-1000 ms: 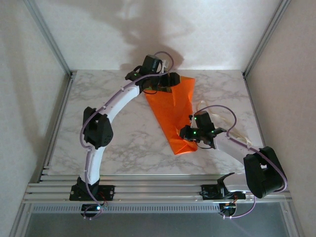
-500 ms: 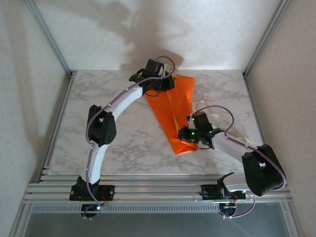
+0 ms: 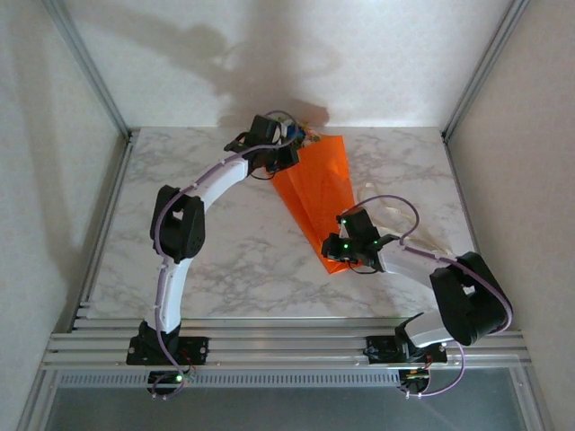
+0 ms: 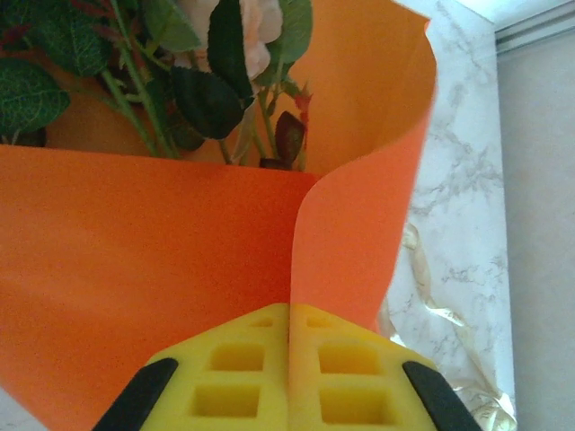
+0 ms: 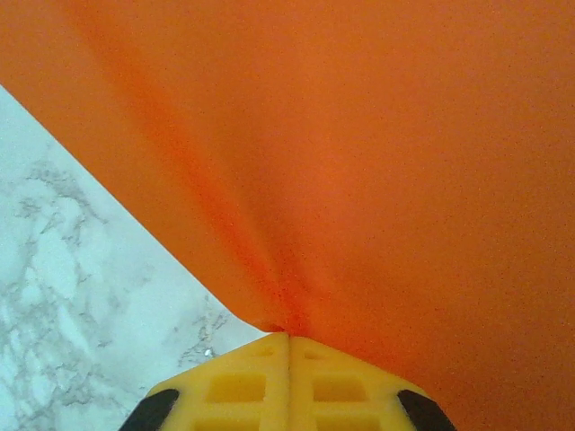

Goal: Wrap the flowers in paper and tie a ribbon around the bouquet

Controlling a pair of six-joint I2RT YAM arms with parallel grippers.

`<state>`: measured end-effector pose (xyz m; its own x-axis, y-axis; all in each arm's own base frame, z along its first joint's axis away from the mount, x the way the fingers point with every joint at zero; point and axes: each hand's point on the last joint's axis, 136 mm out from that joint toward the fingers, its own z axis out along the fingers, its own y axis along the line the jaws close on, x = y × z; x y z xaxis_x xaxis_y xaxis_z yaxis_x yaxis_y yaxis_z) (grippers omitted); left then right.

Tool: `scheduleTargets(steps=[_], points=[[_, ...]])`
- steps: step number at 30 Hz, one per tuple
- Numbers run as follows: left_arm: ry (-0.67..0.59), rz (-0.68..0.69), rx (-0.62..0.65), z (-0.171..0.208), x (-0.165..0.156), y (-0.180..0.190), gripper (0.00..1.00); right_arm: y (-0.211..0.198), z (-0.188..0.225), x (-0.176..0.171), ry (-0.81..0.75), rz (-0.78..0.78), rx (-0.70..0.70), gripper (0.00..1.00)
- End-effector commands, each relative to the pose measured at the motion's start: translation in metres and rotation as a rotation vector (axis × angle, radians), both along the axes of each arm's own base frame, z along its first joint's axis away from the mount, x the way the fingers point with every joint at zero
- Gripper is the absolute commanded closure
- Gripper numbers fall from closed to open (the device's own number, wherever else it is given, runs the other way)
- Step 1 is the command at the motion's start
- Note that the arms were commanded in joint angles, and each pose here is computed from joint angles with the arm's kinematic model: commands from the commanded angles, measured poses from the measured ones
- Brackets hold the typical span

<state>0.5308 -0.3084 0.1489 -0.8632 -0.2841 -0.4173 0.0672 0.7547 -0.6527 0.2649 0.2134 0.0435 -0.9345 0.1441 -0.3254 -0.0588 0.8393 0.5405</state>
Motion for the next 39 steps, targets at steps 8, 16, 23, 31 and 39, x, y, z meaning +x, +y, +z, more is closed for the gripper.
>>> scheduleTargets(steps=[8, 16, 23, 31, 39], points=[[-0.018, 0.182, 0.141, 0.010, 0.000, 0.046, 0.95, -0.006, -0.032, -0.009, 0.135, -0.039, -0.078, 1.00], [-0.023, 0.269, 0.145, 0.078, -0.042, 0.039, 0.55, -0.004, -0.034, -0.008, 0.150, -0.037, -0.074, 1.00], [0.136, 0.151, -0.156, 0.088, -0.117, -0.033, 0.59, -0.003, -0.037, -0.009, 0.161, -0.033, -0.076, 1.00], [0.249, 0.090, -0.271, 0.022, -0.107, -0.080, 0.66, -0.002, -0.037, -0.008, 0.161, -0.022, -0.075, 1.00], [0.411, 0.096, -0.116, -0.086, -0.127, -0.073, 0.72, 0.006, 0.000, -0.005, 0.108, 0.012, -0.026, 0.67]])
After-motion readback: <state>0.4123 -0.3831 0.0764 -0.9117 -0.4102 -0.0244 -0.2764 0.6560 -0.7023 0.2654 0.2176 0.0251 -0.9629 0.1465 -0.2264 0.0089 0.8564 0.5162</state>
